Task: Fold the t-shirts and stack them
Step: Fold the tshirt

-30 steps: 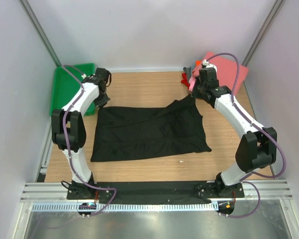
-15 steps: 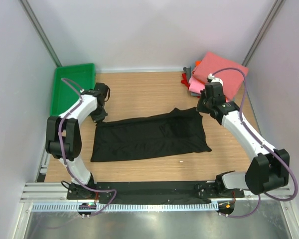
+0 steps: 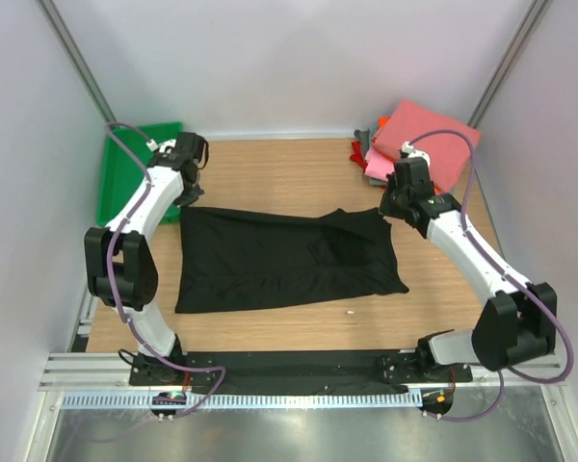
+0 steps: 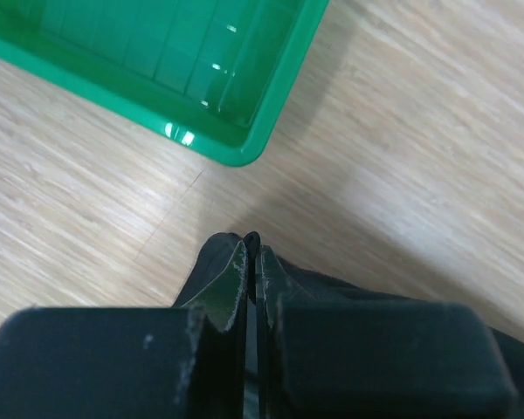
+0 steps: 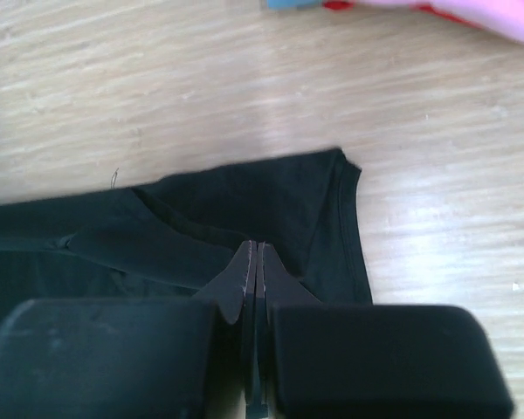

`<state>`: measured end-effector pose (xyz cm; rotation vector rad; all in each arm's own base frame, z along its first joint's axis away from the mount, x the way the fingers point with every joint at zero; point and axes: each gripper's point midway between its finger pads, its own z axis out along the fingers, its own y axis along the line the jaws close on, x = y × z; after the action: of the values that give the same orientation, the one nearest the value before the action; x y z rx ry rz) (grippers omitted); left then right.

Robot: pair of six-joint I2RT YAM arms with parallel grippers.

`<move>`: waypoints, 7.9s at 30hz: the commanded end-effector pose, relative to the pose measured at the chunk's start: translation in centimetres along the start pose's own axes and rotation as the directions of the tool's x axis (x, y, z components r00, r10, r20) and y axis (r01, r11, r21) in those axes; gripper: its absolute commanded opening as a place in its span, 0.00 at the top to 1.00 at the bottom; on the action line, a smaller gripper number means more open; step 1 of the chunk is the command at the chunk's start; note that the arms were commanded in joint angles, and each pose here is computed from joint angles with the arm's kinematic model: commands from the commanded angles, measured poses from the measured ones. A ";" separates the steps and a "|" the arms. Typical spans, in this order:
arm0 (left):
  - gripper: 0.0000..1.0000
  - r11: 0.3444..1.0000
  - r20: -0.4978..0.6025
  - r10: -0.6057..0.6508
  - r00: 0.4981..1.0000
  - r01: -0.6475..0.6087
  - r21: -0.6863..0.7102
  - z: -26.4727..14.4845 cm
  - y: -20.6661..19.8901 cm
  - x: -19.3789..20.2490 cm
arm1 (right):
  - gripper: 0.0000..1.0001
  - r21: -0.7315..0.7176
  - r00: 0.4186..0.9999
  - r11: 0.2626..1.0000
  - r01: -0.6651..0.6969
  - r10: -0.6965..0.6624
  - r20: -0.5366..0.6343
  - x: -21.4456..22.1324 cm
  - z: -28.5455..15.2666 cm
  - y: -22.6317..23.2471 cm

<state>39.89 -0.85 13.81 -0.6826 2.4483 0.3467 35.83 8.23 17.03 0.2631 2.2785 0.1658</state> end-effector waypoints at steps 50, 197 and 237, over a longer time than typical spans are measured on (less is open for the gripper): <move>0.86 0.994 -0.161 0.022 0.987 -0.039 -0.098 0.4 6.5 10.6 | 0.98 0.229 1.000 0.973 -0.025 0.025 0.003 3.7 -1.5 -5.7; 0.27 0.831 0.035 0.356 0.934 -0.334 0.445 -11.3 0.5 16.8 | 0.44 -0.078 0.985 0.988 0.136 -0.143 -0.100 1.4 23.2 22.7; 0.41 0.801 -0.271 0.266 0.925 -0.056 0.596 -10.7 -3.9 34.0 | 0.38 -0.291 0.860 0.903 -0.316 0.144 -0.489 26.7 -9.0 5.8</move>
<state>12.32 -20.96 2.24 -0.2061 2.7841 -0.4800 13.31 18.69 4.70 0.2991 2.6186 0.7625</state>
